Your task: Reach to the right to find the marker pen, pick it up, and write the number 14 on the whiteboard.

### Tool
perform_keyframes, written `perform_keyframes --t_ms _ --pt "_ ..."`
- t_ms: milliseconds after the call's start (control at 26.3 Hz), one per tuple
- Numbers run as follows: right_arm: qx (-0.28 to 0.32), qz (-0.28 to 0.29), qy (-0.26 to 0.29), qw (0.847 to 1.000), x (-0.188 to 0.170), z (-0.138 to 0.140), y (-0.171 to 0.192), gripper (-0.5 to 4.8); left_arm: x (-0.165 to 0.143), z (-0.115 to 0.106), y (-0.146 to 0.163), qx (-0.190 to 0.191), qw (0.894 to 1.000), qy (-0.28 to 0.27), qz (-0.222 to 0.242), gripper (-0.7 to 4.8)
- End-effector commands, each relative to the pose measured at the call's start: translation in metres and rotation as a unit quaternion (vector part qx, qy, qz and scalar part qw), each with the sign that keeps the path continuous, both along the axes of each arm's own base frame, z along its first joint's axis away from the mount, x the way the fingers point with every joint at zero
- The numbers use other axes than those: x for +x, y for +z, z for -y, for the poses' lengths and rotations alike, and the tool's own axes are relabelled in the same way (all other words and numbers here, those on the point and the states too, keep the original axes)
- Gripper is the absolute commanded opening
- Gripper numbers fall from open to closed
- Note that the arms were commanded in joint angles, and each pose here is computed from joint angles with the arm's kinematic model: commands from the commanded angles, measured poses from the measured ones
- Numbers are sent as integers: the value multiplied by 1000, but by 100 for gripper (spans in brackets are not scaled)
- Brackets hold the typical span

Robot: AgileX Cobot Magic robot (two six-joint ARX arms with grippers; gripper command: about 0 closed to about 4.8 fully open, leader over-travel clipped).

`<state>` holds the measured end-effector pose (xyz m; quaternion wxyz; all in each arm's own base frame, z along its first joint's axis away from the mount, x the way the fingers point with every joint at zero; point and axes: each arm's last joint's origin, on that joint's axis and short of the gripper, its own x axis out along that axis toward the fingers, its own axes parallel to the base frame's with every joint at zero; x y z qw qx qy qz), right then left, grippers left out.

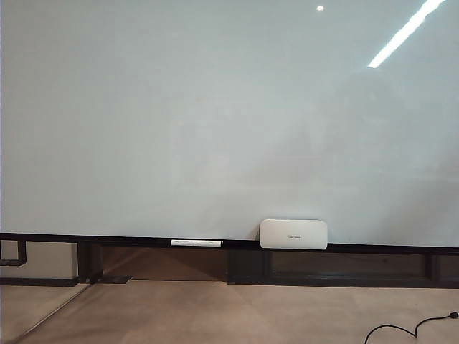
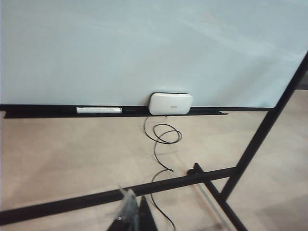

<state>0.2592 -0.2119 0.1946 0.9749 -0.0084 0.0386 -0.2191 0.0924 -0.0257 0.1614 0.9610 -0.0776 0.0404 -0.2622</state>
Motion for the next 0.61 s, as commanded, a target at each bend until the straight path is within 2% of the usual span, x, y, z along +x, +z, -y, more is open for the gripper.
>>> perform_keyframes --t_ms 38,304,494,608 --pt "0 5 20 1000 7 4 -19 -1 0 0 3 21 999 -3 29 -6" --pt "-20 28 38 999 21 15 -38 0 -1 1 6 28 998 -17 47 -6" --pt "-32 42 57 997 31 24 -32 0 -1 1 10 22 997 -15 66 -6" --pt "-31 41 61 997 35 35 -36 23 0 0 10 23 997 -1 67 -6"
